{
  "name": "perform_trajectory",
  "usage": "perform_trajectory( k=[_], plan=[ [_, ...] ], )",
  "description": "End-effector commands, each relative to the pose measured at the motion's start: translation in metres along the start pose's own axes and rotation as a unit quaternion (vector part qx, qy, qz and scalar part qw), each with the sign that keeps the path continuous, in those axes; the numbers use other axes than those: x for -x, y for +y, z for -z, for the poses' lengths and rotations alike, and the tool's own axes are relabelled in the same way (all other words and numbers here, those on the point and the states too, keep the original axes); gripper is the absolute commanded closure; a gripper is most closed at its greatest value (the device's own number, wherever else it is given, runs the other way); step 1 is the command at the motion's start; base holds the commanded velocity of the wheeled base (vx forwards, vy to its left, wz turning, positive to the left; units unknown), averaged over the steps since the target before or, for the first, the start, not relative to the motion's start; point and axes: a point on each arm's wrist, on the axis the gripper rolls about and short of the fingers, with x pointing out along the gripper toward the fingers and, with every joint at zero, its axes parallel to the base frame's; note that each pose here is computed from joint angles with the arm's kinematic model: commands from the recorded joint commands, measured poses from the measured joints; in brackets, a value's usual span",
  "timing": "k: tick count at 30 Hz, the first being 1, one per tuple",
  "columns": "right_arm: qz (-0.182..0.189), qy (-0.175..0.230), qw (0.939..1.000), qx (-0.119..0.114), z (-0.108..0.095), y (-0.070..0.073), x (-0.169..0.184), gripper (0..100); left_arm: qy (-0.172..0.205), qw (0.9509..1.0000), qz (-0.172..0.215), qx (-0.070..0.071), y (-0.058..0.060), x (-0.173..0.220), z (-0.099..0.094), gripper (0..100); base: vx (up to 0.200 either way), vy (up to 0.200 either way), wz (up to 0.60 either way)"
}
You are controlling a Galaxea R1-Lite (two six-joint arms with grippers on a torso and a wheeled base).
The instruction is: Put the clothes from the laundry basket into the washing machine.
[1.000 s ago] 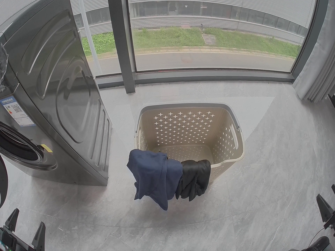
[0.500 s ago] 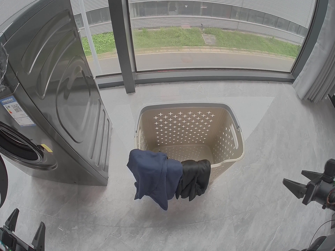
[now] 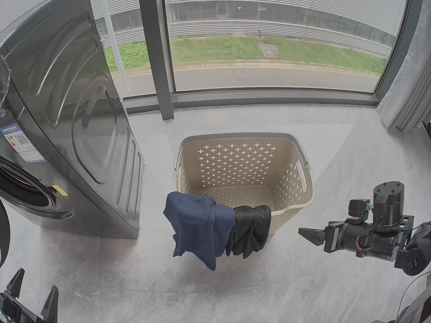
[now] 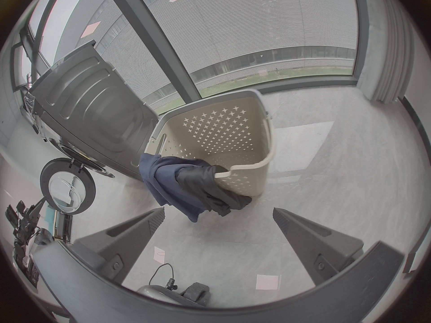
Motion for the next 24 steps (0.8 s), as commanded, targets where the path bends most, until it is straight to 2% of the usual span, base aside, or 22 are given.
perform_trajectory(
  k=[1,9,14,16,24],
  plan=[
    [-0.008,0.040,0.9992,0.004,0.012,0.015,-0.049,0,0.001,1.0000,0.000,0.000,0.000,0.000,0.005,0,0.000,0.000,0.00],
    [-0.013,0.055,0.9984,0.007,0.017,0.023,-0.085,0,0.001,1.0000,0.000,0.001,0.000,0.000,0.005,0,0.000,0.000,0.00],
    [-0.021,0.058,0.9981,-0.004,0.019,0.034,-0.102,0,0.001,1.0000,0.000,0.001,0.000,0.000,0.005,0,0.000,0.000,0.00],
    [-0.011,0.054,0.9985,-0.006,0.020,0.037,-0.110,0,0.001,1.0000,0.000,0.001,0.000,0.000,0.005,0,0.000,0.000,0.00],
    [0.003,0.059,0.9981,-0.013,0.027,0.038,-0.128,0,0.001,1.0000,0.000,0.001,0.000,0.000,0.005,0,0.000,0.000,0.00]
  ],
)
